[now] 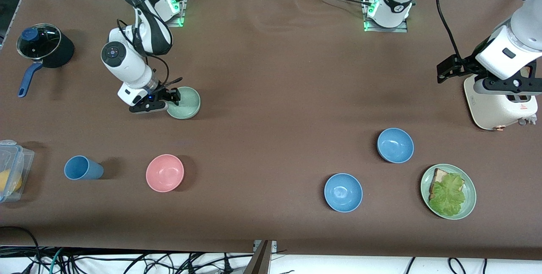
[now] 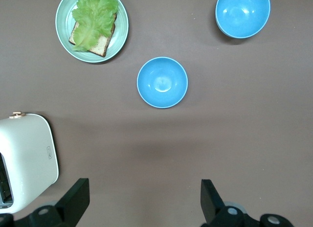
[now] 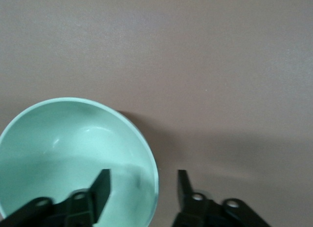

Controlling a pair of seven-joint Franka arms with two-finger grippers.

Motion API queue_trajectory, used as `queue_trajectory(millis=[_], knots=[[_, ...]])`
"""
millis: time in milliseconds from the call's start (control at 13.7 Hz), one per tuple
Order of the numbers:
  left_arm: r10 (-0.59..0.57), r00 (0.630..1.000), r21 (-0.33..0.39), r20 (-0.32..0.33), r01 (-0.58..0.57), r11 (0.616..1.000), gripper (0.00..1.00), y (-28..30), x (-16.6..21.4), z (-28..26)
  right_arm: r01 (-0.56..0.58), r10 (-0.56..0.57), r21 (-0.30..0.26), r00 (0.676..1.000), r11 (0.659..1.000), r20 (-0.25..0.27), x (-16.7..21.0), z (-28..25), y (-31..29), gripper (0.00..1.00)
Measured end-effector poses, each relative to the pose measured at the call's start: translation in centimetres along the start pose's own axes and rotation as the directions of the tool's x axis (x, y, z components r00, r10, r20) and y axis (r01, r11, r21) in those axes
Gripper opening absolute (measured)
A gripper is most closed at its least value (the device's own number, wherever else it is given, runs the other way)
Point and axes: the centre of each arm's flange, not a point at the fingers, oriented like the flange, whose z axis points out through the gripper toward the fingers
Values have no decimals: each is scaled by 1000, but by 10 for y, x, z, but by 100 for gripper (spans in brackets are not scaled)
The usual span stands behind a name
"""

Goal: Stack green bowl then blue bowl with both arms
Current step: 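Lower the right gripper and grasp the green bowl's rim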

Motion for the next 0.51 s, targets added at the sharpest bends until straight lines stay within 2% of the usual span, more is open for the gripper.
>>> queue_trajectory(millis=[73,292,365,511], knots=[[0,1000,0,0,0,1000,100,0,0,0,0,0,0,1000,1000,1,-1,2,0,60],[0,1000,0,0,0,1000,100,0,0,0,-7,7,1,1000,1000,5,-2,7,0,30],[0,1000,0,0,0,1000,100,0,0,0,-18,18,1,1000,1000,6,-2,7,0,30],[-1,1000,0,0,1,1000,100,0,0,0,-36,36,1,999,999,5,-2,7,0,11]])
